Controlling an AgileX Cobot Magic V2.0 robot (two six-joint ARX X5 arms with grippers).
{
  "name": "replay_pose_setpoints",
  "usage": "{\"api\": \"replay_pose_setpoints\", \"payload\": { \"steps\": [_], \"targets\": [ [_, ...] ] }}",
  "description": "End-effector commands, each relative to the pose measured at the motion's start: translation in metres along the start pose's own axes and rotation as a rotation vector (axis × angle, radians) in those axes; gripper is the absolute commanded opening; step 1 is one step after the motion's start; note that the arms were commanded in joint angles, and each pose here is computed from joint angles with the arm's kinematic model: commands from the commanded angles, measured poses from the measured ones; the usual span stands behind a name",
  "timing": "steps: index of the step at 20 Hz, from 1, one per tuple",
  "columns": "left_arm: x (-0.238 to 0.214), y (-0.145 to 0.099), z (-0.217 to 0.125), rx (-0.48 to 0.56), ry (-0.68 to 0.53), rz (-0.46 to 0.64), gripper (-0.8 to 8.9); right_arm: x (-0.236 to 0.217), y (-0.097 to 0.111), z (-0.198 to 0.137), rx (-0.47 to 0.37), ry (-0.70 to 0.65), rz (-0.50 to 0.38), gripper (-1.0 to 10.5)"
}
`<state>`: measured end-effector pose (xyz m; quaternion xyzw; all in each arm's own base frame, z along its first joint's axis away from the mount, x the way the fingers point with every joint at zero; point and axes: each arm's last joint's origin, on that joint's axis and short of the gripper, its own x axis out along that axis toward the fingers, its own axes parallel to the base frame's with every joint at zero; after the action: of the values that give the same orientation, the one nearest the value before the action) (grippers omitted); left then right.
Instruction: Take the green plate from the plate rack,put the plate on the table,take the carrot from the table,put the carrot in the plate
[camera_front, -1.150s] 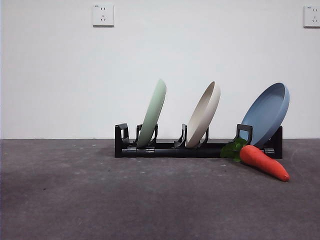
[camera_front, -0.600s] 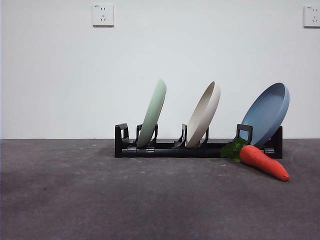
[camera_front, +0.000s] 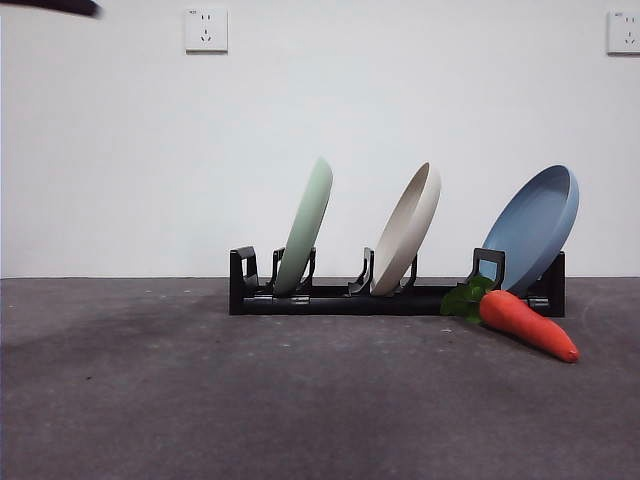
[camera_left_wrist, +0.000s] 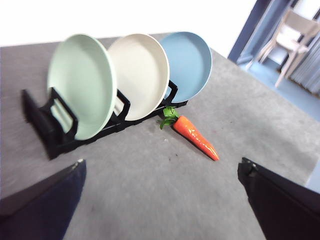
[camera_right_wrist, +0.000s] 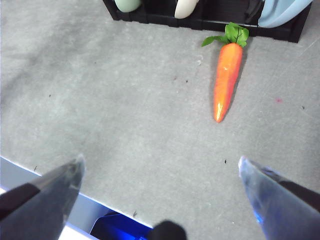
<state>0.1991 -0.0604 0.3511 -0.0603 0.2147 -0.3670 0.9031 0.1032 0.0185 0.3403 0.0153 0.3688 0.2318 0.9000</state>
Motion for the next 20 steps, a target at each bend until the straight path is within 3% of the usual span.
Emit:
{"api": "replay_pose_setpoints", "payload": {
  "steps": [1, 10, 20],
  "targets": [
    [0.036, 0.004, 0.015, 0.006, 0.025, 0.002, 5.97, 0.002, -0.001, 0.001, 0.009, 0.003, 0.003, 6.3],
    [0.18, 0.04, 0.055, 0.045, 0.075, 0.004, 5.95, 0.008, -0.004, 0.004, 0.021, 0.032, 0.005, 6.3],
    [0.262, 0.07, 0.026, 0.064, 0.059, 0.106, 5.93, 0.012, -0.006, 0.006, 0.027, 0.046, 0.006, 6.3]
  ]
}}
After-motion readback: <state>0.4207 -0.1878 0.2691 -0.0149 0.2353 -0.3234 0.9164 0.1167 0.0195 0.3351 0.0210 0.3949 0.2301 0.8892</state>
